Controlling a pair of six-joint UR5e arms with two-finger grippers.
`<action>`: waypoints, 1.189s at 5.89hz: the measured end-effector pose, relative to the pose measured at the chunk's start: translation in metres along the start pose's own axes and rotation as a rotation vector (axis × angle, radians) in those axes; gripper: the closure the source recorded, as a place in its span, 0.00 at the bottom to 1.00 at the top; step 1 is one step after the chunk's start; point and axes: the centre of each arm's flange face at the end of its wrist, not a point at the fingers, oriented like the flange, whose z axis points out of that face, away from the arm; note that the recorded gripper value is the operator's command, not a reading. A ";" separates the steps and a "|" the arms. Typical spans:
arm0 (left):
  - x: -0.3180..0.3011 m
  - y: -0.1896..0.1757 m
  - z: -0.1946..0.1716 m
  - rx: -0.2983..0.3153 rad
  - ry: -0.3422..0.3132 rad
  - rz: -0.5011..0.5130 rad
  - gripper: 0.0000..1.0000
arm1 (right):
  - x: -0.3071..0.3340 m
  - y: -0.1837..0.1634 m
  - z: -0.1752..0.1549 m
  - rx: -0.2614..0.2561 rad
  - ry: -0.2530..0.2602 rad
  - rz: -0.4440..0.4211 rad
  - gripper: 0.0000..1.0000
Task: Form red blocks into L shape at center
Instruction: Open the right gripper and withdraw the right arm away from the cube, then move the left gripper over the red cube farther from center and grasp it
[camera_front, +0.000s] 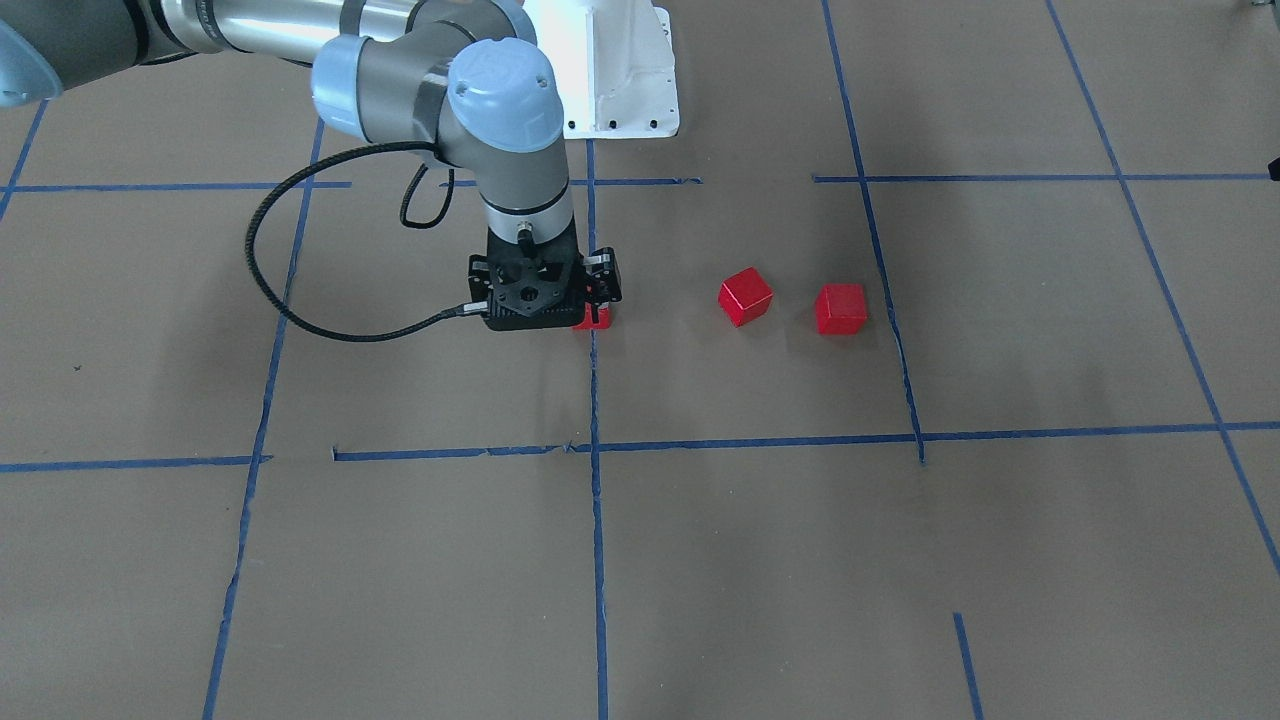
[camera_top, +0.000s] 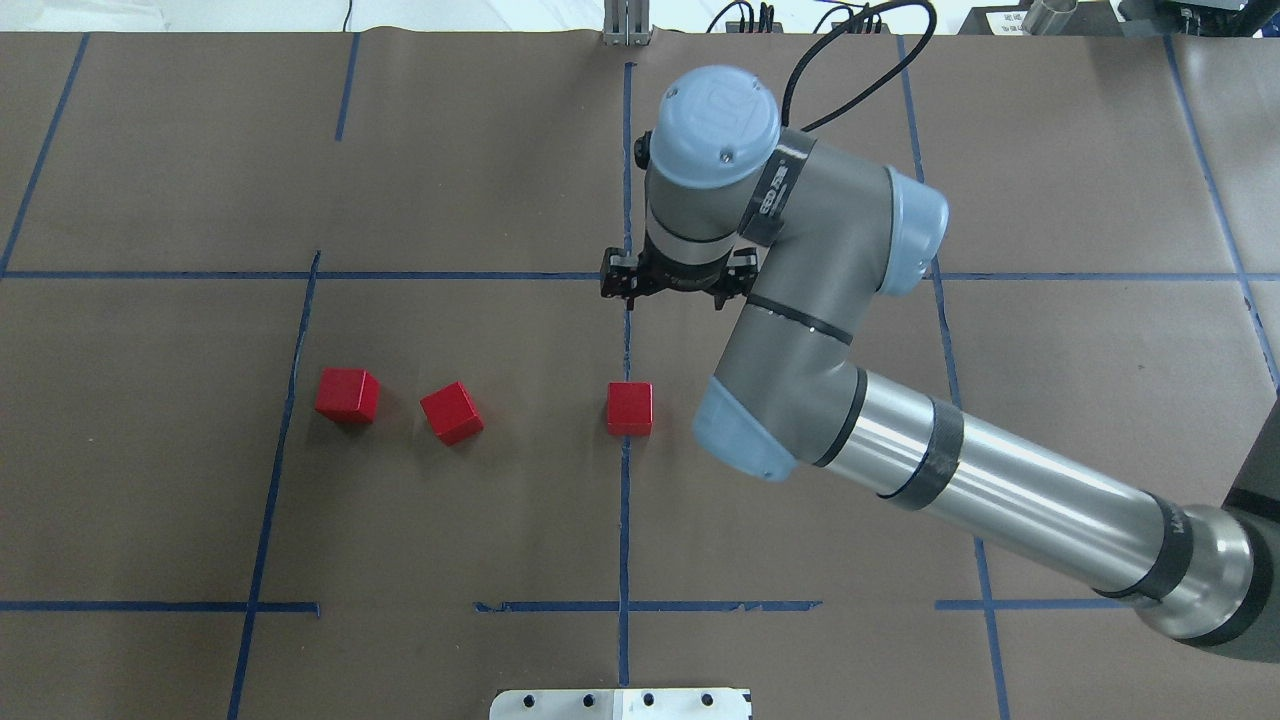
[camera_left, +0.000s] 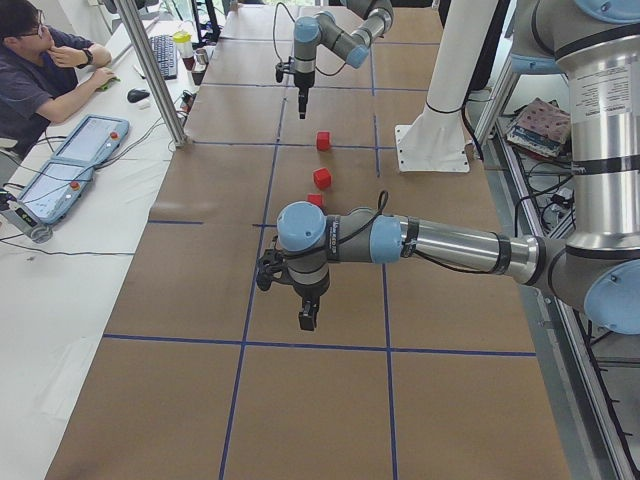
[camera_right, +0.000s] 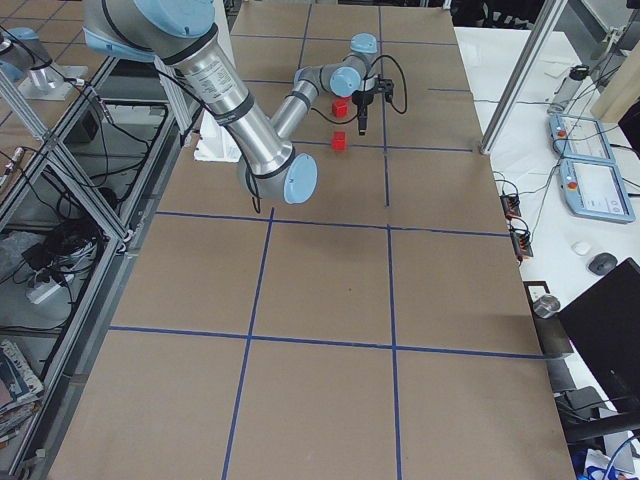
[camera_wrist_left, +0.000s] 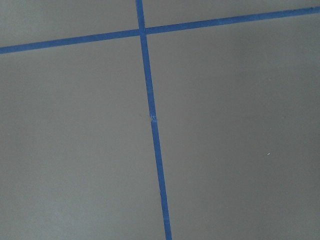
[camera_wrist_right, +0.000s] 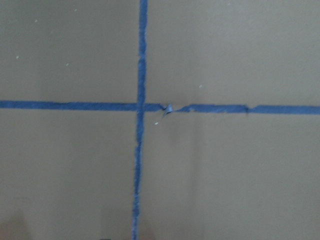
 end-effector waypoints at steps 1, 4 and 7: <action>0.014 -0.021 -0.013 0.037 -0.003 0.043 0.00 | 0.050 -0.033 -0.013 -0.024 0.026 -0.049 0.00; 0.057 -0.070 -0.030 0.123 -0.001 0.161 0.00 | 0.295 -0.114 -0.044 -0.064 0.085 -0.280 0.00; 0.150 -0.090 -0.029 0.127 0.037 0.101 0.00 | 0.538 -0.067 -0.086 -0.086 0.083 -0.438 0.00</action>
